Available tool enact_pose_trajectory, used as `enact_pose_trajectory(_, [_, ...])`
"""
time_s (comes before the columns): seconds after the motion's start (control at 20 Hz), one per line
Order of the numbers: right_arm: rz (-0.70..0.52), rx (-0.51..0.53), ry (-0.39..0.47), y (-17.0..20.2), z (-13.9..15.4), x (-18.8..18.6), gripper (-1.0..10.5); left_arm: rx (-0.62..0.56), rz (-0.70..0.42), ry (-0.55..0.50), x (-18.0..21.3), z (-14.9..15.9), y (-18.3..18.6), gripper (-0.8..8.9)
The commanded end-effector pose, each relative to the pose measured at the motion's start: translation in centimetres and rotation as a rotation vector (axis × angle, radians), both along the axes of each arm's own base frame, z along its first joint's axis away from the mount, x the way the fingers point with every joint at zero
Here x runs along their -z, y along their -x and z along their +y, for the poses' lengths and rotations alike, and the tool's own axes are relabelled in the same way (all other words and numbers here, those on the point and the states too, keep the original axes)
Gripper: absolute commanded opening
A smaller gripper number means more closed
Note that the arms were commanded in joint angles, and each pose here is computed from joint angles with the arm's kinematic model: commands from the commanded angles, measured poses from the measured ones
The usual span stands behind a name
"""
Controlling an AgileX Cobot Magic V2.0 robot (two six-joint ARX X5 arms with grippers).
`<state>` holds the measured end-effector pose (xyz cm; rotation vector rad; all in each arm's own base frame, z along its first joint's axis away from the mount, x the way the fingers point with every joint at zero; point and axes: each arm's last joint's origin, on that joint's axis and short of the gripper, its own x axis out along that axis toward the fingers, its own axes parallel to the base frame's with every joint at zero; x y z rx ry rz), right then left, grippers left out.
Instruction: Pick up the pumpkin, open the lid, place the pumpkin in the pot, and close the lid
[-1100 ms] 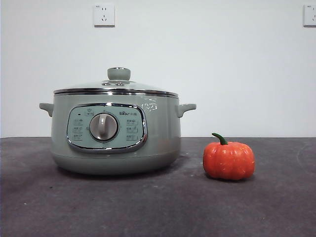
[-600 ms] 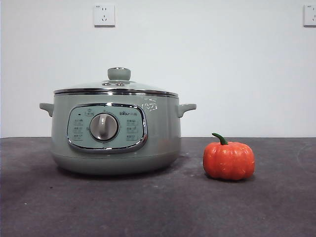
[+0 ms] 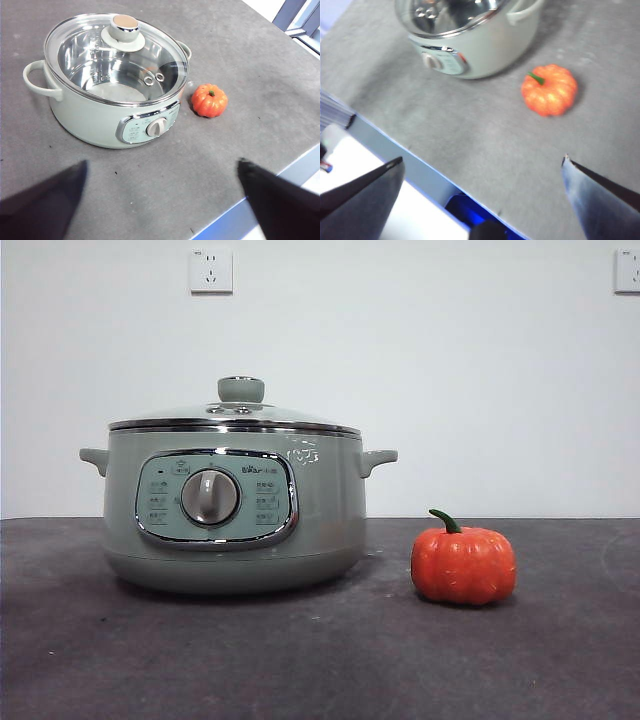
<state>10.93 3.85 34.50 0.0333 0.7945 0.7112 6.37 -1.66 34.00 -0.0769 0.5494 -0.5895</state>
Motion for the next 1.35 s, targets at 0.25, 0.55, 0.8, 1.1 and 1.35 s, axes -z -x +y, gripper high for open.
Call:
enact_pose_trajectory(0.25, [-0.011,-0.059,0.069,-5.0,2.9,1.2,7.9,0.008,-0.014,-0.005,-0.1,0.0,0.0,8.53])
enact_pose_trajectory(0.55, [0.017,-0.077,0.208,-11.2,6.6,5.4,7.9,0.008,-0.014,-0.005,-0.1,0.0,0.0,8.53])
enact_pose_trajectory(0.8, [0.049,-0.077,0.3,-14.6,8.8,9.3,7.9,0.007,-0.014,-0.005,-0.1,0.0,0.0,8.53])
enact_pose_trajectory(1.1, [0.093,-0.072,0.368,-16.8,10.0,12.9,7.9,-0.004,-0.014,-0.013,-0.1,0.0,0.0,8.53])
enact_pose_trajectory(1.35, [0.146,-0.079,0.393,-17.9,10.5,15.4,7.9,-0.004,-0.014,-0.013,-0.1,0.0,0.0,8.53])
